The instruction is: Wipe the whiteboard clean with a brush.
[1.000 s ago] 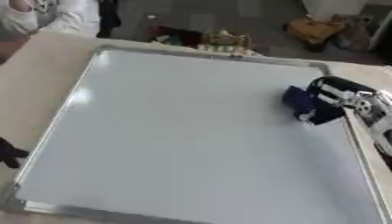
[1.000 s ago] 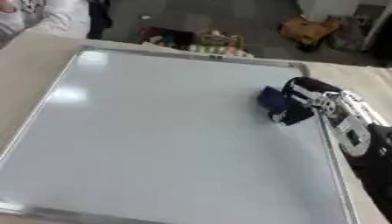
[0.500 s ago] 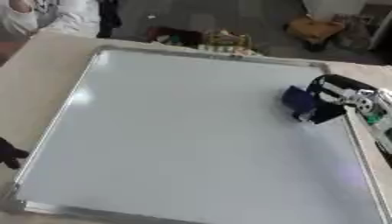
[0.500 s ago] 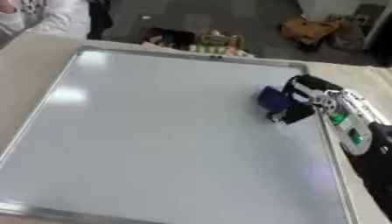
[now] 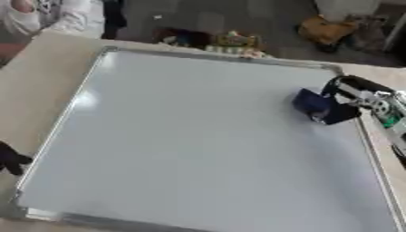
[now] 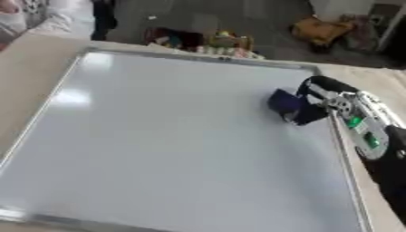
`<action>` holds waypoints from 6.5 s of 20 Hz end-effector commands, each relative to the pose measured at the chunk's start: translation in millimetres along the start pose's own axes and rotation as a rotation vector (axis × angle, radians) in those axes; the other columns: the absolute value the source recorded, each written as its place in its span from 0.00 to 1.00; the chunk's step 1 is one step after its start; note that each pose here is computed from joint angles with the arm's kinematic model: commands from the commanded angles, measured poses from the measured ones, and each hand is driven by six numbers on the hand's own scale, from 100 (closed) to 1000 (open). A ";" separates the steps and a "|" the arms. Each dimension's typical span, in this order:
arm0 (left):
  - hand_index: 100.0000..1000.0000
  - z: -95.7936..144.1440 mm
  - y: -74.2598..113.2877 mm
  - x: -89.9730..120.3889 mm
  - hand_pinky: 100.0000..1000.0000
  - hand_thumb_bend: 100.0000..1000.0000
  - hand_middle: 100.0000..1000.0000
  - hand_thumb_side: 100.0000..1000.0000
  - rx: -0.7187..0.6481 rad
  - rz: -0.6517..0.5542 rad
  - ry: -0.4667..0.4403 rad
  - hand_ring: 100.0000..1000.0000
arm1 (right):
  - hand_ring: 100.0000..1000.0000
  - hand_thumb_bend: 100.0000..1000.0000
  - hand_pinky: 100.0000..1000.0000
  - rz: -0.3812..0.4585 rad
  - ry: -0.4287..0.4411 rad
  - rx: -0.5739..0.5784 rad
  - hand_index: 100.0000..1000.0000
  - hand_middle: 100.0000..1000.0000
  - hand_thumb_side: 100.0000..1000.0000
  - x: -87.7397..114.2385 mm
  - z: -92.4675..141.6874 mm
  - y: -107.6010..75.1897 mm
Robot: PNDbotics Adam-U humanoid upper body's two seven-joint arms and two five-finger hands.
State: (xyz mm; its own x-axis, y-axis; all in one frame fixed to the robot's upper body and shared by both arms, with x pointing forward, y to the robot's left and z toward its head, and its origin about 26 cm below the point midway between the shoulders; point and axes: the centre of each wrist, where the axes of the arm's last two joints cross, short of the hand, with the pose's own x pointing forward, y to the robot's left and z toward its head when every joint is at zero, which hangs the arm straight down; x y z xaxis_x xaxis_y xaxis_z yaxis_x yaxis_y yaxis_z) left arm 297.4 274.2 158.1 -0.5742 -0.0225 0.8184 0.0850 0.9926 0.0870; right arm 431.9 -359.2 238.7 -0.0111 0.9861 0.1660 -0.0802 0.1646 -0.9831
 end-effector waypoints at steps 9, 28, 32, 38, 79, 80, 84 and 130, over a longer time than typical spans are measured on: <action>0.41 -1.8 -1.1 3.7 0.52 0.00 0.36 0.91 -0.013 -0.009 -0.015 0.29 | 1.00 0.13 0.83 0.015 0.016 -0.073 0.08 0.66 0.29 -7.6 5.7 -22.0; 0.41 -1.7 -1.3 3.5 0.52 0.00 0.36 0.91 -0.018 -0.008 -0.012 0.29 | 0.95 0.00 0.74 0.028 0.052 -0.084 0.14 0.15 0.31 -14.6 4.4 -15.7; 0.41 -1.5 -1.1 3.4 0.52 0.00 0.36 0.91 -0.018 -0.009 -0.010 0.29 | 0.94 0.00 0.73 0.034 0.062 -0.097 0.15 0.13 0.29 -16.4 5.1 -16.2; 0.41 -1.6 -1.2 3.1 0.52 0.00 0.36 0.91 -0.023 -0.011 -0.008 0.29 | 0.92 0.00 0.71 0.061 0.064 -0.100 0.18 0.14 0.23 -15.8 5.5 -22.6; 0.41 -2.3 -1.7 2.8 0.53 0.00 0.37 0.91 -0.037 -0.018 -0.005 0.29 | 0.52 0.00 0.54 0.259 0.117 0.000 0.23 0.11 0.25 -20.3 -10.5 -24.2; 0.41 -2.2 -1.7 2.9 0.53 0.00 0.37 0.91 -0.037 -0.019 -0.004 0.29 | 0.52 0.00 0.54 0.264 0.118 0.005 0.23 0.11 0.25 -20.6 -10.9 -24.3; 0.41 -2.5 -1.8 3.6 0.53 0.00 0.37 0.91 -0.039 -0.021 -0.006 0.29 | 0.52 0.00 0.54 0.273 0.125 0.024 0.22 0.11 0.25 -23.0 -11.7 -23.7; 0.42 -3.2 -2.6 4.2 0.53 0.00 0.37 0.91 -0.049 -0.014 0.000 0.29 | 0.44 0.00 0.43 0.230 -0.124 0.240 0.19 0.05 0.18 11.6 18.4 -13.0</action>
State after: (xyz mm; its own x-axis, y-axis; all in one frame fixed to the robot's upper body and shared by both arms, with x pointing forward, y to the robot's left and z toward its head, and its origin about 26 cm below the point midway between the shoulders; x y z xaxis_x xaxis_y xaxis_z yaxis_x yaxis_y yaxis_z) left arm 298.4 271.4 156.0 -0.5569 -0.0340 0.8299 0.1125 0.9869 0.1159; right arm 418.6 -348.0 242.1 -0.1671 0.9858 -0.0161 -0.3107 -0.0682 -0.9481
